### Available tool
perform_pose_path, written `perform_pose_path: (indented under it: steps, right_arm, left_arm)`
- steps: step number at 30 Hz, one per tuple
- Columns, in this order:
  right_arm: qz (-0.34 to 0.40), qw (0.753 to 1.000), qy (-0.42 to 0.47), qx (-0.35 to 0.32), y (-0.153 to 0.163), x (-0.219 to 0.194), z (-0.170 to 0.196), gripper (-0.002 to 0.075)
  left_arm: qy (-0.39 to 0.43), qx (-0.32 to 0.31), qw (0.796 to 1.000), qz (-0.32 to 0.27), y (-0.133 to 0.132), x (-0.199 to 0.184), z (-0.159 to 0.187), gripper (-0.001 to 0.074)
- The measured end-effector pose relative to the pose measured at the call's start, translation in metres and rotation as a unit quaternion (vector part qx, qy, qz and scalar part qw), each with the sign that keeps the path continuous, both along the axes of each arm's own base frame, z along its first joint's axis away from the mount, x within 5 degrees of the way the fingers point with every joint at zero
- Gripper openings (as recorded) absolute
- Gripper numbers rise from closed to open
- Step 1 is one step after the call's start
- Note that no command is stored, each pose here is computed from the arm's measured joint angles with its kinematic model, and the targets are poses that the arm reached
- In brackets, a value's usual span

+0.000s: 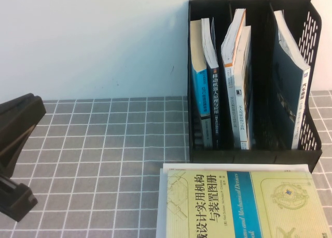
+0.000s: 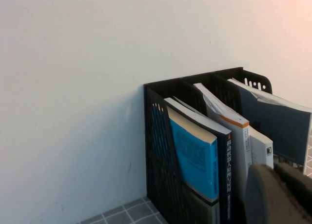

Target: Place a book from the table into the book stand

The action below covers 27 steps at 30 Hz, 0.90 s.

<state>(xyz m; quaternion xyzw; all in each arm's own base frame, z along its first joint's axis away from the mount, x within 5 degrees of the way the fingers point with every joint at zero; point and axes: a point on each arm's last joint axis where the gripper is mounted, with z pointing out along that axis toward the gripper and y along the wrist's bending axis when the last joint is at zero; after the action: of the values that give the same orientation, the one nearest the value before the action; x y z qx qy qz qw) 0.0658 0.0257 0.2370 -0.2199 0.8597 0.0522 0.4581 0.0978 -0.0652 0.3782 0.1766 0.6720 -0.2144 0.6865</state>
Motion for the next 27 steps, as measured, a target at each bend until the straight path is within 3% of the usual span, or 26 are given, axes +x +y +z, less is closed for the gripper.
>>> perform_pose_path:
  steps: [18,22,27]
  right_arm:
    - [0.001,1.000,0.002,0.001,0.000,0.000,0.000,-0.0003]
    - [0.001,1.000,0.002,0.002,0.000,0.000,0.000,-0.0003]
    - [0.001,1.000,0.003,0.004,0.000,0.000,0.000,-0.0003]
  left_arm:
    - [-0.003,0.003,1.000,0.001,0.001,-0.001,-0.002,0.0001]
    - [-0.025,0.004,0.999,0.042,0.020,-0.013,-0.013,0.0001]
    - [-0.044,-0.009,0.993,0.111,0.047,-0.036,-0.054,0.0001]
